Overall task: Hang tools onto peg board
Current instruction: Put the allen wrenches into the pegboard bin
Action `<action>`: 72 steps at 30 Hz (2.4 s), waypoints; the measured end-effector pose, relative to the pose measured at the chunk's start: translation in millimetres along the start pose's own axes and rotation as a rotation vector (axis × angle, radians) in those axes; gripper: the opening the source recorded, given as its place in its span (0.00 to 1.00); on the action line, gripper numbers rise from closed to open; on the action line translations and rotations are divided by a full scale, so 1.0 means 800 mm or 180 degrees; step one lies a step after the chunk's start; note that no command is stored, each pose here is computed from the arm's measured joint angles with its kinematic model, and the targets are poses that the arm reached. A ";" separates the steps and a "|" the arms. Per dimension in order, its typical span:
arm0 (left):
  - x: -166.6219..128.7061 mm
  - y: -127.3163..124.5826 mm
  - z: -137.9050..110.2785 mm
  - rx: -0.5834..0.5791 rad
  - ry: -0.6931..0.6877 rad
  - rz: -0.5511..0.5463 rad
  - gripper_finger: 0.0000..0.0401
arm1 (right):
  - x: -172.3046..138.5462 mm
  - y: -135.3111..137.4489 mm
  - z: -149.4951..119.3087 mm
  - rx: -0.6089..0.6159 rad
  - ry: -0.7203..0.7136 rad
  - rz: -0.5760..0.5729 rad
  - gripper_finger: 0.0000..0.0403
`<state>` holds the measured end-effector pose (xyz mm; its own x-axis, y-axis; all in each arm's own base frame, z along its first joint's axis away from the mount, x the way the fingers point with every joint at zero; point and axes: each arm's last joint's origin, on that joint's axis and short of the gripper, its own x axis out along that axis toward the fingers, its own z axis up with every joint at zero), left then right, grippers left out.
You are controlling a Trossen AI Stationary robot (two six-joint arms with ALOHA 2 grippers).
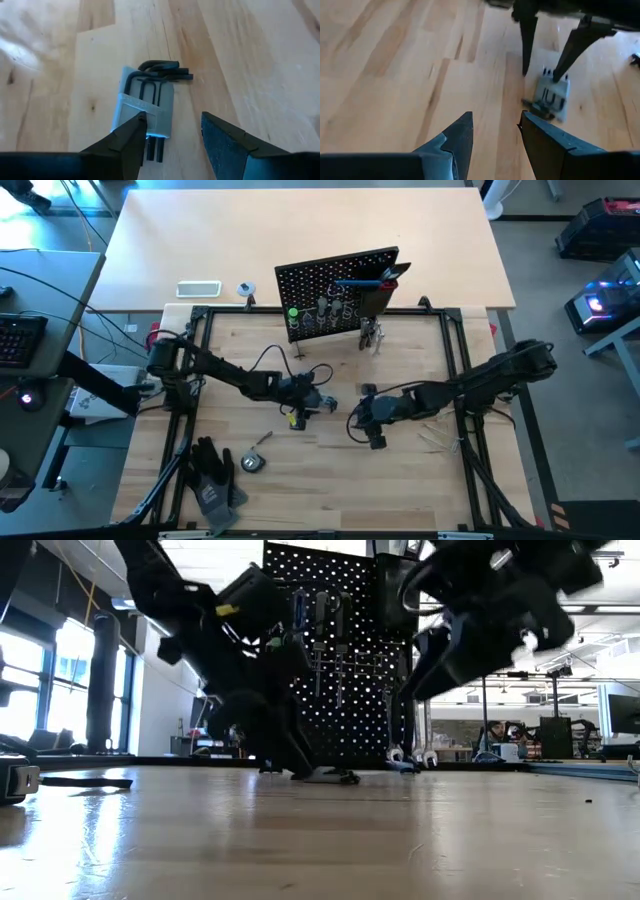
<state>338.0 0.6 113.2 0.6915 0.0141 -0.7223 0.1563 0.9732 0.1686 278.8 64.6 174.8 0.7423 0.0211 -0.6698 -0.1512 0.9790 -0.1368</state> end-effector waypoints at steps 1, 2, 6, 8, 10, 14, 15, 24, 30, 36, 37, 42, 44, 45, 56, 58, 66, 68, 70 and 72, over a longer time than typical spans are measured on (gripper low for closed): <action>0.003 0.000 -0.002 0.0009 0.0008 0.0015 0.45 | 0.002 0.000 -0.008 -0.0011 -0.0106 -0.0022 0.39; 0.006 -0.001 -0.002 0.0016 0.0006 0.0051 0.45 | 0.004 0.000 -0.015 -0.0028 -0.0215 -0.0051 0.39; 0.009 -0.001 -0.003 0.0038 -0.0010 0.0109 0.45 | 0.009 0.001 -0.036 -0.0150 -0.0578 -0.0191 0.39; 0.009 -0.001 -0.002 0.0036 -0.0037 0.0084 0.45 | 0.013 0.001 -0.041 -0.0234 -0.0687 -0.0230 0.39; 0.009 -0.001 0.001 0.0034 -0.0054 0.0046 0.45 | 0.019 0.002 -0.045 -0.0285 -0.0683 -0.0239 0.39; 0.001 -0.004 0.011 0.0093 -0.0104 0.0009 0.45 | 0.038 0.005 -0.052 -0.0370 -0.0581 -0.0242 0.39; -0.002 -0.005 0.014 0.0139 -0.0130 0.0037 0.45 | 0.043 0.005 -0.055 -0.0384 -0.0555 -0.0264 0.39; -0.017 0.000 0.028 0.0381 -0.0244 0.0388 0.45 | 0.081 0.003 -0.072 -0.0401 -0.0681 -0.0595 0.42; -0.003 0.015 0.013 0.0149 -0.0141 0.0227 0.45 | 0.093 0.000 -0.081 -0.0464 -0.0671 -0.0761 0.55; 0.007 0.026 0.004 -0.0020 -0.0141 0.0168 0.45 | 0.102 -0.011 -0.085 -0.0377 -0.0716 -0.0801 0.62; 0.008 0.029 0.004 -0.0048 -0.0167 0.0145 0.45 | 0.104 -0.013 -0.084 -0.0380 -0.0721 -0.0814 0.62; 0.019 0.041 -0.008 -0.0315 -0.0217 -0.0195 0.45 | 0.123 -0.026 -0.084 -0.0359 -0.0630 -0.0867 0.62; 0.025 0.045 -0.013 -0.0433 -0.0226 -0.0357 0.45 | 0.133 -0.034 -0.086 -0.0232 -0.0550 -0.0897 0.62; 0.028 0.046 -0.016 -0.0472 -0.0214 -0.0409 0.45 | 0.137 -0.038 -0.088 -0.0128 -0.0509 -0.0888 0.62; 0.034 0.044 -0.024 -0.0437 -0.0157 -0.0519 0.45 | 0.142 -0.052 -0.095 0.0139 -0.0457 -0.0885 0.58; 0.030 0.045 -0.020 -0.0413 -0.0198 -0.0503 0.45 | 0.142 -0.052 -0.095 0.0152 -0.0459 -0.0888 0.56; 0.006 0.047 -0.006 -0.0328 -0.0282 -0.0507 0.45 | 0.142 -0.051 -0.096 0.0329 -0.0480 -0.0843 0.44; -0.001 0.048 0.001 -0.0288 -0.0376 -0.0523 0.45 | 0.140 -0.051 -0.095 0.0357 -0.0484 -0.0810 0.41; -0.005 0.048 0.005 -0.0259 -0.0400 -0.0524 0.45 | 0.138 -0.051 -0.094 0.0390 -0.0488 -0.0795 0.37; -0.006 0.048 0.002 -0.0264 -0.0347 -0.0523 0.45 | 0.135 -0.052 -0.091 0.0381 -0.0471 -0.0761 0.34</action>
<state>342.3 37.5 124.2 0.7343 -0.1668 -0.6580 0.2177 0.9760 -0.0045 317.6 11.6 54.5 0.8359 -0.1920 -0.5143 0.1106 0.9765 -0.1848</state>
